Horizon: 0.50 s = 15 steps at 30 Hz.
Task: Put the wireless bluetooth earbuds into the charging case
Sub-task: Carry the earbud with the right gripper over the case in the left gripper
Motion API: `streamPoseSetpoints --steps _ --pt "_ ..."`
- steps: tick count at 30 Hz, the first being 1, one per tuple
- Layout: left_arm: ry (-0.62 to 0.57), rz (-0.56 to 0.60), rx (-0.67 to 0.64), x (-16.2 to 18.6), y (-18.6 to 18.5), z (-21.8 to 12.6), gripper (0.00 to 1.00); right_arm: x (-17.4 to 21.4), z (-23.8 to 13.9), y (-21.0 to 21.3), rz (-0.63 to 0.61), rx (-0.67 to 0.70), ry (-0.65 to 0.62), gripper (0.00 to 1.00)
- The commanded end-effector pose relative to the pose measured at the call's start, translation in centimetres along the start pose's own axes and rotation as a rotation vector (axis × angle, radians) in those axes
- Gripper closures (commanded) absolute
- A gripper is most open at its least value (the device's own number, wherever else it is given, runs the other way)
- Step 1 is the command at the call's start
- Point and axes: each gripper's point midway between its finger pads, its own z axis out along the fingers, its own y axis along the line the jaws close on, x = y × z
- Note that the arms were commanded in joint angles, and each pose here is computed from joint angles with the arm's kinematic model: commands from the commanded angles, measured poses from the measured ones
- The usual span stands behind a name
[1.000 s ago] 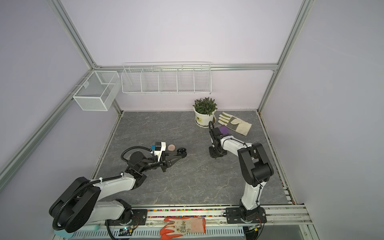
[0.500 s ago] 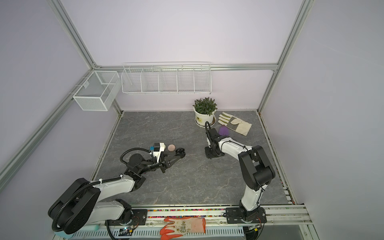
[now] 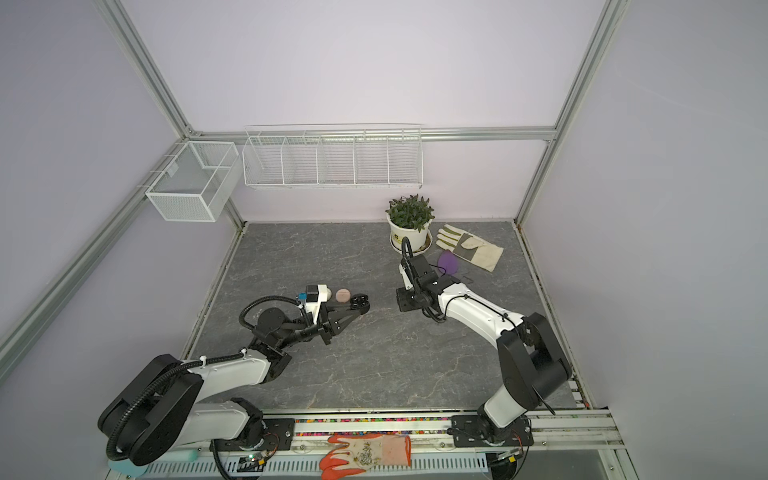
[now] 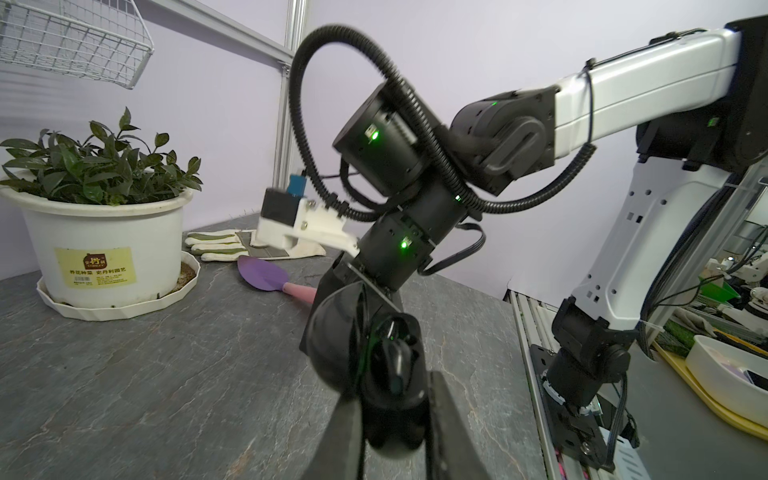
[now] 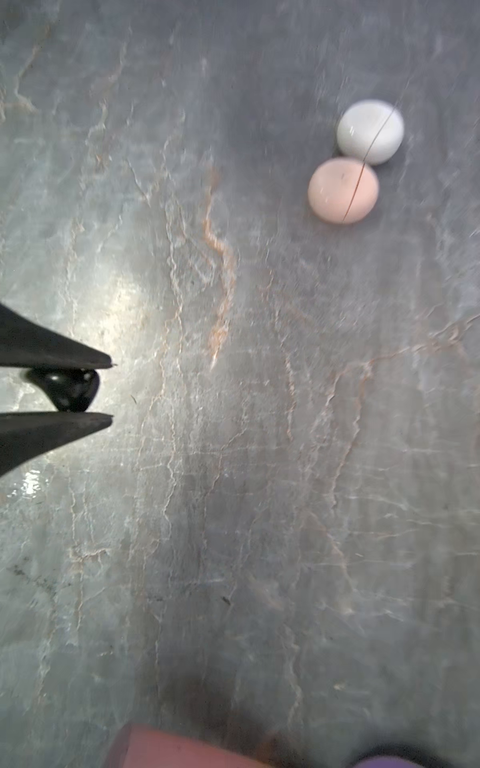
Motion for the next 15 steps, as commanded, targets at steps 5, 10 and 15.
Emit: streamPoseSetpoints --steps 5,10,15 --pt "-0.048 0.051 0.02 -1.8 -0.1 0.4 1.0 -3.9 -6.6 3.3 -0.096 -0.008 -0.178 0.83" --pt "-0.039 0.076 0.019 -2.2 0.0 0.7 1.0 -5.7 -10.8 5.6 -0.163 -0.016 -0.292 0.82" --pt "-0.05 0.088 0.029 -2.9 -0.1 0.9 1.0 -6.6 -14.9 8.4 -0.229 -0.064 -0.427 0.84"
